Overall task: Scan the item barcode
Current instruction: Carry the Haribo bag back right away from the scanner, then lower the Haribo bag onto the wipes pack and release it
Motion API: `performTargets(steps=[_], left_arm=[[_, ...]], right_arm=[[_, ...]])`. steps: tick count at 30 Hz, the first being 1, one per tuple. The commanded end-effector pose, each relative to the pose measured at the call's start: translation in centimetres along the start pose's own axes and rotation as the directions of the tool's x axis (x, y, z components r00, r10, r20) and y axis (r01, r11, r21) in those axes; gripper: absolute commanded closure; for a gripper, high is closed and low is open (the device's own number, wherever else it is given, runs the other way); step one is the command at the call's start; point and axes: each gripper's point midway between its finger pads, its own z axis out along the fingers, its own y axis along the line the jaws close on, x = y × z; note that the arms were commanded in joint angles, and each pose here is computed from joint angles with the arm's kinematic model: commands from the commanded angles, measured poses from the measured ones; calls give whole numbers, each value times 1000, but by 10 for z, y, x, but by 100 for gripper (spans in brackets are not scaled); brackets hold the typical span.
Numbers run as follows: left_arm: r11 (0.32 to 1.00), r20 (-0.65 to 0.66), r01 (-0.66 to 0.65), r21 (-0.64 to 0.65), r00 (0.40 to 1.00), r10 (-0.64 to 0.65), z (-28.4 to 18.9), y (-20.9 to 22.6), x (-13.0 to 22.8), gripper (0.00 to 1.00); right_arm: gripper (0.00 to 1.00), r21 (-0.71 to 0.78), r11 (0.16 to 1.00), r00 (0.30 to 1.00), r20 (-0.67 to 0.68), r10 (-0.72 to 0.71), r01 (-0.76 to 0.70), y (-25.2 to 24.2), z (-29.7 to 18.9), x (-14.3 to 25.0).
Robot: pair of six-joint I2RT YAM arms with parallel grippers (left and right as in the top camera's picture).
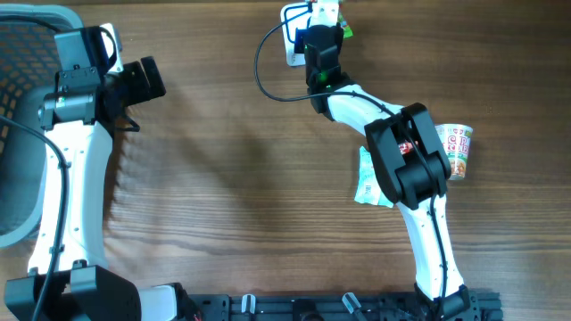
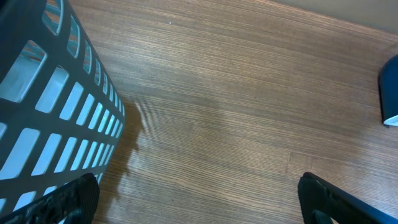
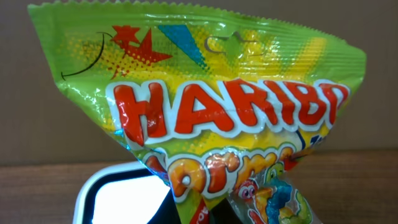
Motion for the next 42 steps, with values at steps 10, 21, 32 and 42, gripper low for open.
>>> performTargets(steps=[10, 21, 32, 42], left_arm=[[1000, 19, -9, 5, 1000, 9, -5, 2, -5, 0], [1000, 19, -9, 4, 1000, 9, -5, 2, -5, 0], [1000, 19, -9, 4, 1000, 9, -5, 2, -5, 0], [1000, 19, -9, 4, 1000, 9, -5, 2, -5, 0]], right_arm=[[95, -62, 993, 995, -18, -97, 96, -6, -88, -172], [95, 88, 979, 611, -791, -42, 181, -121, -233, -40], [90, 120, 955, 299, -954, 35, 271, -178, -294, 72], [1, 94, 965, 301, -953, 16, 245, -172, -291, 74]])
